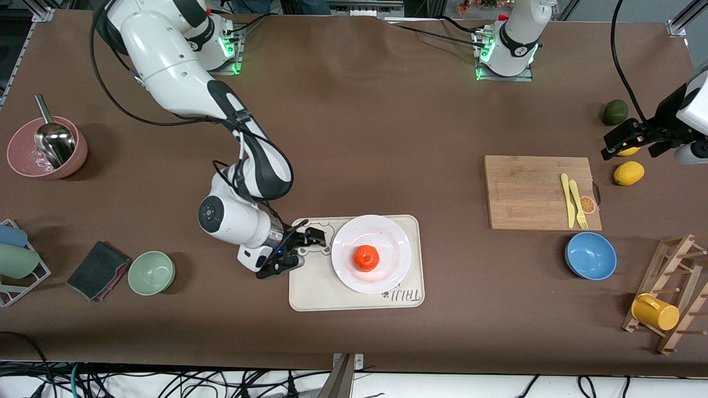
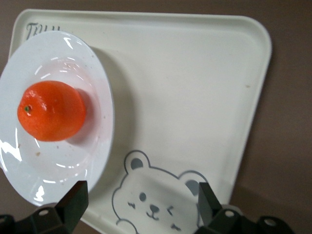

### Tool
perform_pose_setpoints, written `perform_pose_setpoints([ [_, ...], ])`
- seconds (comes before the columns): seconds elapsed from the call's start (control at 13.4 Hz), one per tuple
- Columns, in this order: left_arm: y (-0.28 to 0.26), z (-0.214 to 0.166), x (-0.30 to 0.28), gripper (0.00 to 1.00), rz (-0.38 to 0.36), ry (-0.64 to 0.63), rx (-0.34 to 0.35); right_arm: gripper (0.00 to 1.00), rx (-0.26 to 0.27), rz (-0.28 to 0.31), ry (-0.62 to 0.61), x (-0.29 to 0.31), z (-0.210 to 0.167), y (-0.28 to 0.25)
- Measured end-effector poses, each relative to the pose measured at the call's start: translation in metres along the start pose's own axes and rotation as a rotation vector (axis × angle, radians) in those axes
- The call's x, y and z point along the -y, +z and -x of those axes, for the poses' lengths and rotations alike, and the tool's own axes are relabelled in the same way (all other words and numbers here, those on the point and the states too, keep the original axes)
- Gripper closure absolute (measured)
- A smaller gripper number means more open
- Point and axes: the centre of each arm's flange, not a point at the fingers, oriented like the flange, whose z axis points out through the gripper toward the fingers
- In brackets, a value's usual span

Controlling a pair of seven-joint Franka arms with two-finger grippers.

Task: Place orange and plate with both arms

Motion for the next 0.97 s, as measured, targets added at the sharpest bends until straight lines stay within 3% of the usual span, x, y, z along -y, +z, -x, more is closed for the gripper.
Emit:
perform_pose_setpoints([
  [0.3, 0.002, -0.001, 0.003, 0.0, -0.002, 0.0, 0.003, 0.0, 0.132, 0.189, -0.031, -0.038, 0.002, -0.099],
  [0.45, 0.003, -0.002, 0.009, 0.0, -0.004, 0.035, 0.004, 0.0, 0.148, 0.276, 0.011, -0.071, 0.007, -0.179],
  [0.75, 0.003, -0.002, 0.015, 0.0, -0.005, 0.051, 0.011, 0.0, 0.142, 0.332, 0.105, -0.115, 0.046, -0.344],
  [0.97, 0.003, -0.002, 0.013, 0.0, -0.005, 0.057, 0.012, 0.0, 0.137, 0.328, 0.135, -0.112, 0.078, -0.419],
])
